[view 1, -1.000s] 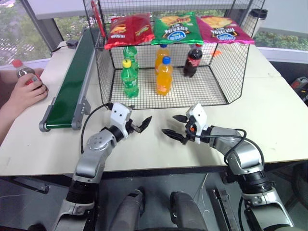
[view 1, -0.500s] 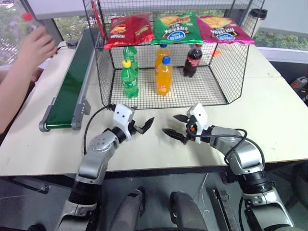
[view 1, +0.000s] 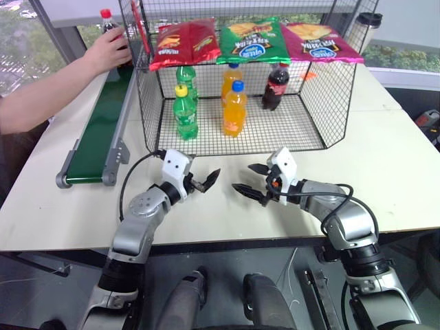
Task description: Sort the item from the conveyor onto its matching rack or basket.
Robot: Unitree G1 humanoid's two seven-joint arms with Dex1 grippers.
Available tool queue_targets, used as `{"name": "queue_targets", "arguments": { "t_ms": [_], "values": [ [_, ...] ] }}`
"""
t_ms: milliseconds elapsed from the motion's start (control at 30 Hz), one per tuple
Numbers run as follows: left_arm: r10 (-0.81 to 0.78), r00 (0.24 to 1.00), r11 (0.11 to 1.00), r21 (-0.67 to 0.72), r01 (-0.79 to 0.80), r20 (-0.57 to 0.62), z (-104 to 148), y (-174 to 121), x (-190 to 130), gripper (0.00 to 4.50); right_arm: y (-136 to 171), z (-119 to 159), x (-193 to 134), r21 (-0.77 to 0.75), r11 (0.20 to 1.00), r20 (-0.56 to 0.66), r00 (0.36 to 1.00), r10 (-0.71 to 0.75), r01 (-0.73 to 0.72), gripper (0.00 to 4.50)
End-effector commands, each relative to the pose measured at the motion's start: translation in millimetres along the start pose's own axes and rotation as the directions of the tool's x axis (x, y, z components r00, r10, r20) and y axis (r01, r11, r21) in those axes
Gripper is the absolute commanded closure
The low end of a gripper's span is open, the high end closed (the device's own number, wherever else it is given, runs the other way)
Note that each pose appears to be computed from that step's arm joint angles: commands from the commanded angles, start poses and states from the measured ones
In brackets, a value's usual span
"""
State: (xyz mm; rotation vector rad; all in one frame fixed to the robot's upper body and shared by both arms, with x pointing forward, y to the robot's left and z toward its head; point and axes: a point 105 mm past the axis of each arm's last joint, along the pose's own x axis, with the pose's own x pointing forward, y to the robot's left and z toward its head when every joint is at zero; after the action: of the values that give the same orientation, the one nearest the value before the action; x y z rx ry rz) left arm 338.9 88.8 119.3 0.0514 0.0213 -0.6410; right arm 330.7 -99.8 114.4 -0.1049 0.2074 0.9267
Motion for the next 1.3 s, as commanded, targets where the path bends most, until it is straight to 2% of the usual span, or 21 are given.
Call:
{"name": "queue_targets", "arguments": {
  "t_ms": [33, 300, 433, 633, 700, 767, 900, 1033, 1300],
  "values": [
    [-0.020, 0.998, 1.000, 0.008, 0.020, 0.053, 17.3, -1.6, 0.5, 0.00, -0.2, 18.0, -2.7, -0.035, 0.999, 0.050, 0.999, 0.003, -0.001, 0.05],
    [-0.013, 0.999, 0.999, 0.030, 0.012, 0.046, 21.4, -0.9, -5.4, 0.00, 6.9, 22.8, -4.0, -0.051, 0.998, 0.053, 0.998, 0.042, -0.040, 0.05],
    [0.017, 0.998, 0.998, 0.065, -0.021, 0.059, 31.5, 6.4, -15.4, 0.00, 12.2, 32.0, -5.2, -0.077, 0.994, 0.066, 0.995, 0.078, -0.073, 0.05],
    [0.185, 0.975, 0.977, 0.083, -0.196, 0.127, 55.7, 37.0, -44.3, 0.00, 27.1, 61.7, -9.3, -0.154, 0.979, 0.145, 0.977, 0.158, -0.135, 0.05],
    [0.325, 0.929, 0.940, 0.052, -0.339, 0.177, 64.8, 60.3, -59.6, 0.00, 32.6, 73.1, -9.9, -0.173, 0.973, 0.175, 0.967, 0.184, -0.154, 0.05],
    [0.455, 0.871, 0.884, 0.021, -0.467, 0.185, 63.4, 84.3, -74.5, 0.00, 37.3, 80.6, -9.2, -0.185, 0.967, 0.194, 0.958, 0.209, -0.174, 0.05],
    [0.625, 0.760, 0.779, -0.074, -0.623, 0.180, 57.2, 115.5, -97.6, 0.00, 44.2, 99.7, -8.1, -0.191, 0.961, 0.269, 0.930, 0.250, -0.203, 0.05],
    [0.707, 0.687, 0.707, -0.124, -0.696, 0.171, 53.0, 131.3, -113.2, 0.00, 46.3, 98.2, -4.1, -0.214, 0.953, 0.252, 0.931, 0.264, -0.213, 0.05],
    [0.787, 0.579, 0.603, -0.071, -0.794, 0.212, 57.4, 153.0, -135.5, 0.00, 44.1, 83.1, -0.7, -0.205, 0.955, 0.209, 0.944, 0.255, -0.213, 0.05]
  ]
}}
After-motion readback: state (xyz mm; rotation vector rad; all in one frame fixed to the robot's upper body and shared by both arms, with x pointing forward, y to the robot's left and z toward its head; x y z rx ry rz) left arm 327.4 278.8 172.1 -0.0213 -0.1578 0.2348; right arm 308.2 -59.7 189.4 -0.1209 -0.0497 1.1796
